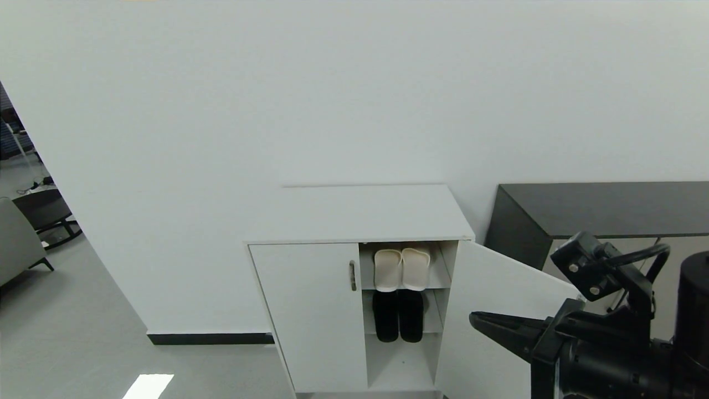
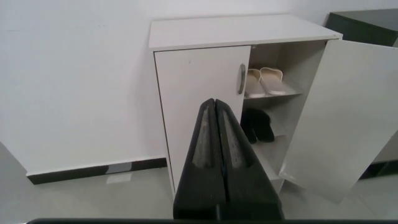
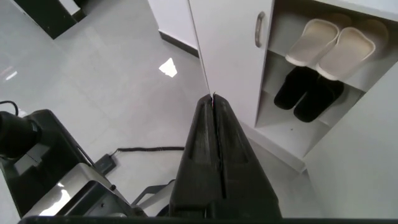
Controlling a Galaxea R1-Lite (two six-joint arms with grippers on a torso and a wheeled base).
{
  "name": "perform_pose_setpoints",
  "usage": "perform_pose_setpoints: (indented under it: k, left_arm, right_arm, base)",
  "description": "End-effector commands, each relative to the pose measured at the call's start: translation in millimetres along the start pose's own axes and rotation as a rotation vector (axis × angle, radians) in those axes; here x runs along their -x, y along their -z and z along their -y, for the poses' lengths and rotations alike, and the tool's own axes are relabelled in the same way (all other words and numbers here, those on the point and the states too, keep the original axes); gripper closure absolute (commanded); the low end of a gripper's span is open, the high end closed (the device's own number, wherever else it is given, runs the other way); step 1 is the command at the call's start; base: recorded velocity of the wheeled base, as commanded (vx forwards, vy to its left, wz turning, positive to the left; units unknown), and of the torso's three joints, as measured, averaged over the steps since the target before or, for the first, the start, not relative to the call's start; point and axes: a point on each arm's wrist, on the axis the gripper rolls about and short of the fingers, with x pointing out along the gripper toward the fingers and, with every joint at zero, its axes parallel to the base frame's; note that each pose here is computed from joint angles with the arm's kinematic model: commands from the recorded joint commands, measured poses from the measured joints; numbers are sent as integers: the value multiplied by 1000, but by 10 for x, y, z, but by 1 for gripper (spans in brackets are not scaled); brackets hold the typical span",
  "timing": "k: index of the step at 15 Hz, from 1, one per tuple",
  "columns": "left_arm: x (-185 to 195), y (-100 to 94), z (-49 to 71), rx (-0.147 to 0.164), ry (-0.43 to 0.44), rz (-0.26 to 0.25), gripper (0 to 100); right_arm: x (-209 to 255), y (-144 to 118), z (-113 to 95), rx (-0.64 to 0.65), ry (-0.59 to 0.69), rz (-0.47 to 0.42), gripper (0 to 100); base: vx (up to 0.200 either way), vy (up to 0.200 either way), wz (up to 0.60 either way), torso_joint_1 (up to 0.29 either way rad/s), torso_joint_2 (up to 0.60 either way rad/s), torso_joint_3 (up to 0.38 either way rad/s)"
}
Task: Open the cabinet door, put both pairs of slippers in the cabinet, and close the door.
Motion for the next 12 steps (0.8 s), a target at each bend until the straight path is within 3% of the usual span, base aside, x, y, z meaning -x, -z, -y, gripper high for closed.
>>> perform_pose_setpoints:
  k: [1, 4, 6, 8, 10, 12]
  left_arm:
    - [0, 1, 0, 0, 1, 0, 100]
    - [0, 1, 0, 0, 1, 0, 100]
    - [0, 1, 0, 0, 1, 0, 100]
    - [0, 1, 0, 0, 1, 0, 100]
    - [0, 1, 0, 1, 1, 0, 100]
    - [0, 1, 0, 1, 1, 0, 100]
  right_arm:
    - [-8, 7, 2, 0, 1, -4, 100]
    - [-16, 5, 31, -4, 15, -4, 100]
    - [-51, -2, 140, -17, 65, -6, 100]
    - [-150, -6, 446, -38, 198, -20, 100]
    - [-260, -24, 886, -75, 362, -39, 100]
    - [-232, -115, 1253, -102, 494, -13, 100]
  base:
    - [-200, 0, 0, 2, -2, 2]
    - [-200, 0, 0, 20, 2, -2]
    - [0, 0, 0, 0, 0, 0]
    - [0, 0, 0, 0, 0, 0]
    - [0, 0, 0, 0, 0, 0]
    - [0, 0, 0, 0, 0, 0]
